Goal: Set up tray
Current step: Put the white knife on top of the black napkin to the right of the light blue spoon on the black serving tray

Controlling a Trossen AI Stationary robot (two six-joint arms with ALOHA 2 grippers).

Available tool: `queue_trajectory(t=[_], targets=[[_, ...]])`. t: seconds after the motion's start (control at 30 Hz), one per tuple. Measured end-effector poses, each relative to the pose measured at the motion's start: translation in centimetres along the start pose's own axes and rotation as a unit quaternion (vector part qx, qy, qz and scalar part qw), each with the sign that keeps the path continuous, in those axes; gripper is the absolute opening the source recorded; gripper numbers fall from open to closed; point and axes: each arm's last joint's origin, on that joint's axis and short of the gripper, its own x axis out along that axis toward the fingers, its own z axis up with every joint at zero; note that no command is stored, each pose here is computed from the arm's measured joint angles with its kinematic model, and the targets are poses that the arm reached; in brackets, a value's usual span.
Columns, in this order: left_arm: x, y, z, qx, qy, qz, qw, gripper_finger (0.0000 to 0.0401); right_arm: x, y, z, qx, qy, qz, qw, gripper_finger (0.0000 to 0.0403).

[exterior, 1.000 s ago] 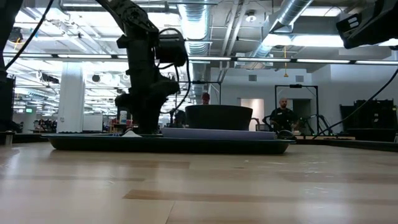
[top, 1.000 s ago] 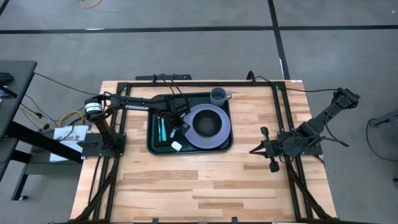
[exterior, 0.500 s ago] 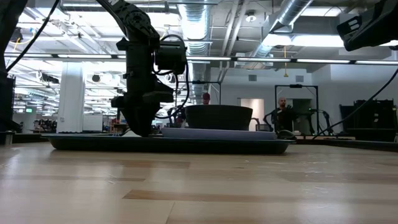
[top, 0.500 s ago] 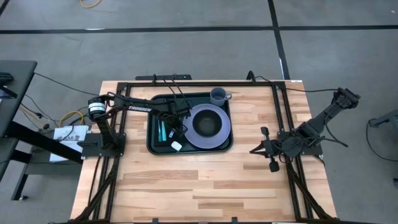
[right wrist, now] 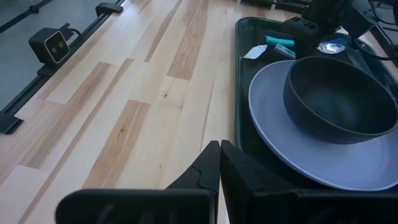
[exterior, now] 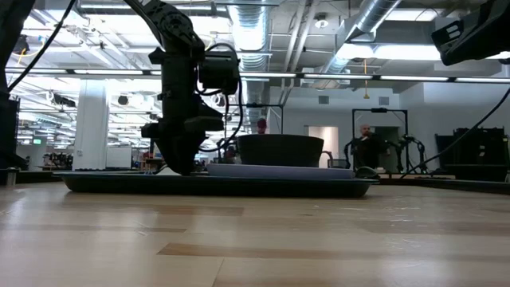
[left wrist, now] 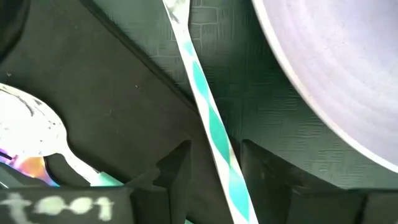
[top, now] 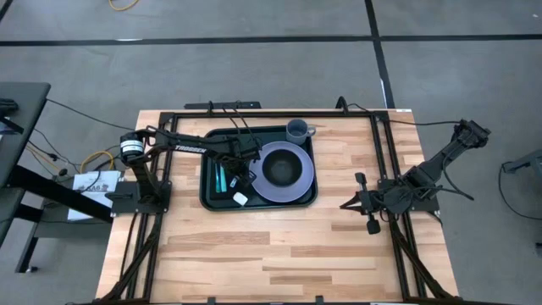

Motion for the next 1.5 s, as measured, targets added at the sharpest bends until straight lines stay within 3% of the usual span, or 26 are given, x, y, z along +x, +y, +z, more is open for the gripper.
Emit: queue_trajectory(t=[0.43, 0.77, 0.93, 1.27, 1.5], targets=[[-0.1, -0.8, -0.5, 0.006, 0.0, -0.003, 1.0, 0.0008, 0.0, 0.0, 0.0, 0.0, 0.0, 0.0, 1.0, 0.0005], [-0.1, -0.8, -0.5, -0.007, -0.001, -0.003, 1.0, 0.0001, 0.0, 0.0, 0.0, -0.001, 0.001, 0.0, 1.0, 0.0005], [-0.1, -0.9, -0.4, -0.007, -0.002, -0.01, 1.0, 0.0019, 0.0, 0.0, 0.0, -0.001, 0.001, 0.0, 1.0, 0.0005], [-0.1, -0.9, -0.4, 0.0, -0.001, -0.013, 1.0, 0.012, 0.0, 0.0, -0.1, -0.002, 0.003, -0.001, 1.0, 0.0005], [-0.1, -1.1, -0.6, 0.015, -0.002, -0.012, 1.0, 0.0136, 0.0, 0.0, -0.1, -0.002, 0.003, -0.001, 1.0, 0.0005]])
